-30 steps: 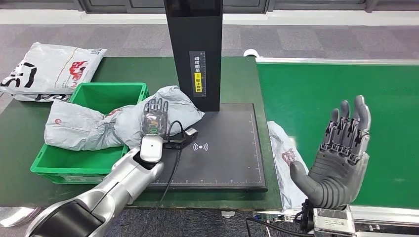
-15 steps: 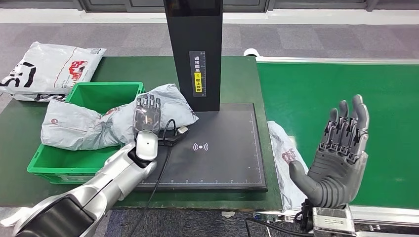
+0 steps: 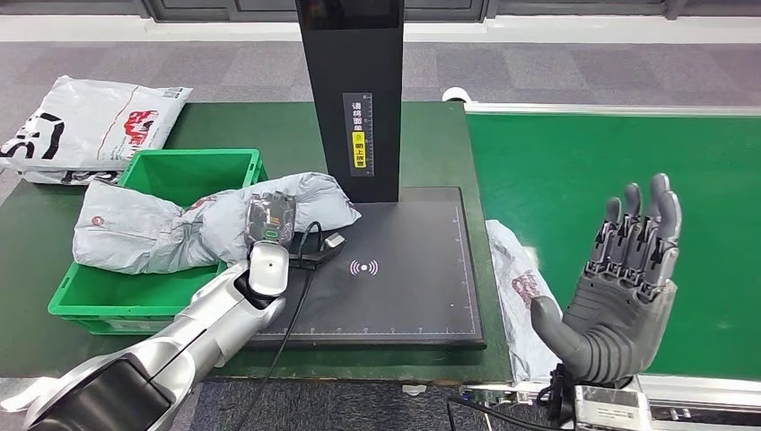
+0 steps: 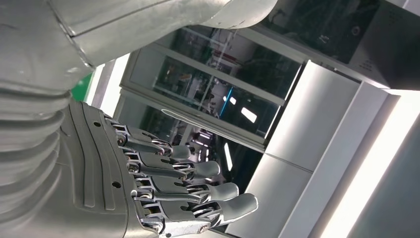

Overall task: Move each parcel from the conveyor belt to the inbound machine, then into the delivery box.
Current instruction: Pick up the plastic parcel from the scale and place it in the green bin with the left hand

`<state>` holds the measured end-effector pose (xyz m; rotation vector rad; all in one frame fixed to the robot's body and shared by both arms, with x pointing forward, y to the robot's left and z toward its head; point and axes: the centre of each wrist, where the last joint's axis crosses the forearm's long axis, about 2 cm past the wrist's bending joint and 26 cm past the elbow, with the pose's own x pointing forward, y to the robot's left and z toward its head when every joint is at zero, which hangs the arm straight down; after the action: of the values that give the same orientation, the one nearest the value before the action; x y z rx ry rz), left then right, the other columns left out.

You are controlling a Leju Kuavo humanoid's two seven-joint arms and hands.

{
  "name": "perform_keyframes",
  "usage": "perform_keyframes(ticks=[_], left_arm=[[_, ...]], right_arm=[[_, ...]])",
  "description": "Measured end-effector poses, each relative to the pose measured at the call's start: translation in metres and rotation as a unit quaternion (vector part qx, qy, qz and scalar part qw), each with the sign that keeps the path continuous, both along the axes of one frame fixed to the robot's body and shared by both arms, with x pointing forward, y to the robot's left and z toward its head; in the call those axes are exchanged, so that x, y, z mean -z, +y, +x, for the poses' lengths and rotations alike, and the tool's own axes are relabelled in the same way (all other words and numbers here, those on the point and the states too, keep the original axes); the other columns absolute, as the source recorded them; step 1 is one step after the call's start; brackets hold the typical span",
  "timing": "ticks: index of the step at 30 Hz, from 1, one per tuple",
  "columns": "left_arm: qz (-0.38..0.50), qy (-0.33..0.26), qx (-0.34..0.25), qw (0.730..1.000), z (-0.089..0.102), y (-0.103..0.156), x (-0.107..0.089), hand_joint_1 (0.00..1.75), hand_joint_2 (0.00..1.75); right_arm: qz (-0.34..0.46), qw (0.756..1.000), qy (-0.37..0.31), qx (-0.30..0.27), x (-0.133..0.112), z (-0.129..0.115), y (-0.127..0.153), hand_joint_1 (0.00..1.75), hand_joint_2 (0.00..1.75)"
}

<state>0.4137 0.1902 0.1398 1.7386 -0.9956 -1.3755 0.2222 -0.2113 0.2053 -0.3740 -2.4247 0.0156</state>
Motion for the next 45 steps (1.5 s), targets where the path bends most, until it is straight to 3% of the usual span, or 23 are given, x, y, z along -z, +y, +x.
perform_keyframes(ticks=[10, 15, 18, 22, 26, 29, 36, 45], left_arm=[[-0.003, -0.002, 0.004, 1.0, 0.0, -0.003, -0.001, 1.75, 1.75], [-0.012, -0.032, 0.009, 0.999, 0.003, 0.003, -0.009, 1.75, 1.75], [-0.021, -0.079, 0.017, 0.996, 0.01, 0.017, -0.029, 1.75, 1.75], [-0.039, -0.166, 0.028, 0.985, 0.011, 0.043, -0.077, 1.75, 1.75], [-0.066, -0.261, 0.036, 0.962, -0.005, 0.071, -0.129, 1.75, 1.75], [-0.076, -0.317, 0.042, 0.944, -0.026, 0.092, -0.154, 1.75, 1.75], [-0.084, -0.397, 0.065, 0.912, -0.062, 0.118, -0.181, 1.75, 1.75], [-0.086, -0.437, 0.078, 0.892, -0.077, 0.129, -0.196, 1.75, 1.75]], right_arm=[[0.002, 1.0, -0.002, 0.006, 0.0, -0.003, -0.001, 0.0, 1.75], [0.004, 1.0, -0.007, 0.02, -0.002, -0.006, -0.002, 0.0, 1.75], [0.005, 0.999, -0.007, 0.031, -0.001, -0.01, -0.003, 0.0, 1.75], [0.006, 0.999, -0.005, 0.048, 0.001, -0.017, -0.005, 0.0, 1.75], [0.008, 0.998, 0.002, 0.057, 0.006, -0.024, -0.006, 0.0, 1.75], [0.014, 0.998, 0.008, 0.057, 0.009, -0.027, -0.006, 0.0, 1.75], [0.017, 0.998, 0.012, 0.059, 0.013, -0.032, -0.006, 0.0, 1.75], [0.022, 0.998, 0.02, 0.062, 0.017, -0.037, -0.006, 0.0, 1.75]])
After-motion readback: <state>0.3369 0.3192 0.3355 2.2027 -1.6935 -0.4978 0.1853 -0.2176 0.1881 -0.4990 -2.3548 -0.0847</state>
